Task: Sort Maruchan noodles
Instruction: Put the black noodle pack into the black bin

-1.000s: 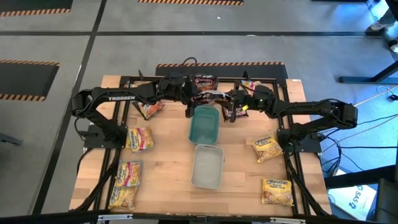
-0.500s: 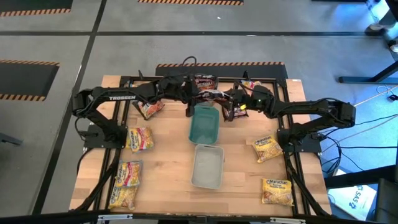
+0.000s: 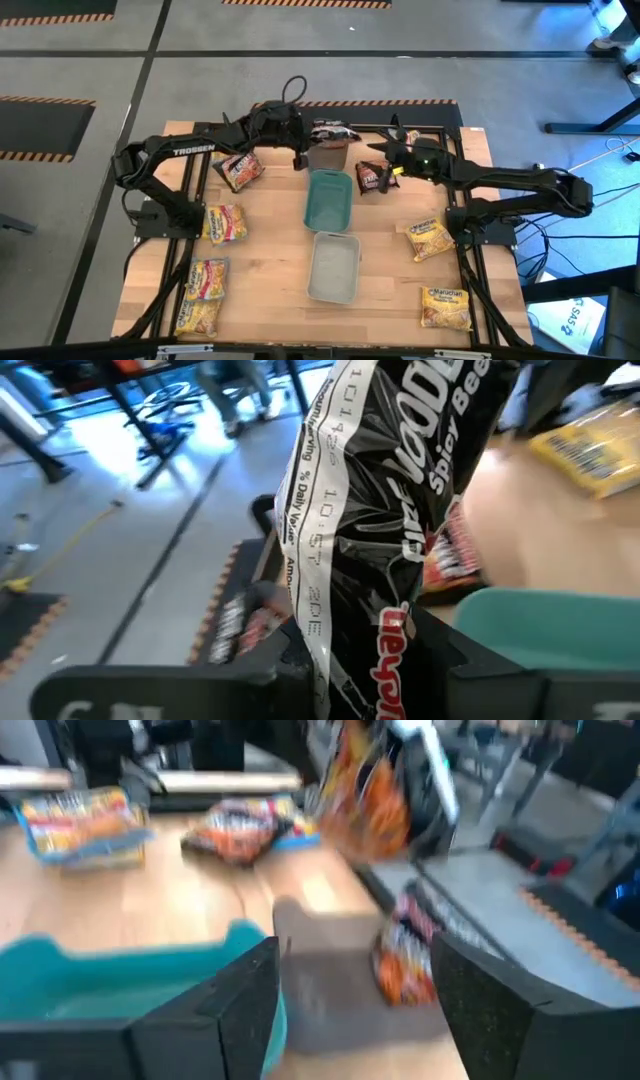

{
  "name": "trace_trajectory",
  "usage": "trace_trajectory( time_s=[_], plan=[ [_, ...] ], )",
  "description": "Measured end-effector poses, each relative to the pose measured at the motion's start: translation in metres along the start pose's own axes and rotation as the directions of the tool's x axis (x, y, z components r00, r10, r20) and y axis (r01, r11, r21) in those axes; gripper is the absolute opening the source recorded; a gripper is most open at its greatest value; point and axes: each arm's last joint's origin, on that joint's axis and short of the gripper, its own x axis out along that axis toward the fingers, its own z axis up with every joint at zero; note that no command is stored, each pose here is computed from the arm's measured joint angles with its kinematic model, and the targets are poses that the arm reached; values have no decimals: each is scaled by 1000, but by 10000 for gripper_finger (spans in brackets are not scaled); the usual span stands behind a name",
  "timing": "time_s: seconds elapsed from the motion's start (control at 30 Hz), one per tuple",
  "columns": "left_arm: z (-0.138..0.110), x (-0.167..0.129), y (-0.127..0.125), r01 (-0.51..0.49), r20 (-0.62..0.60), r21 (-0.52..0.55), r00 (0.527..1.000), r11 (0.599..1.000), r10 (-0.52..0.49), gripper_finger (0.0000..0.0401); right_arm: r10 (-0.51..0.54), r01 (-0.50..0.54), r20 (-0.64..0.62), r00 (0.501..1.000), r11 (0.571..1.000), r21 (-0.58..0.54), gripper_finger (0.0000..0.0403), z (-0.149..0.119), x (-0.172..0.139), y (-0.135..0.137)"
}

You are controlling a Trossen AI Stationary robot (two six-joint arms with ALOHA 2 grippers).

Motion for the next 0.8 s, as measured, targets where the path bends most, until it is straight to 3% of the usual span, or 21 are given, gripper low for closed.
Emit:
trace_trajectory(
  time_s=[0.17, 0.27, 0.43, 0.8],
  plan=[
    [-5, 0, 22, -50, -31, 32, 998, 998, 51, 74, 10, -5, -74, 997, 998, 62, 243, -6, -3, 1],
    [-6, 9, 33, -23, -144, 32, 989, 999, 27, 74, 14, -7, -98, 995, 998, 68, 243, -9, -1, 1],
    [2, 27, 50, 9, -354, 63, 935, 998, 14, 74, 7, 1, -121, 993, 998, 62, 244, -13, 2, 2],
    [-11, 79, 60, 142, -548, -32, 825, 989, -136, 74, 8, 0, -130, 991, 998, 63, 244, -14, 3, 2]
  ],
)
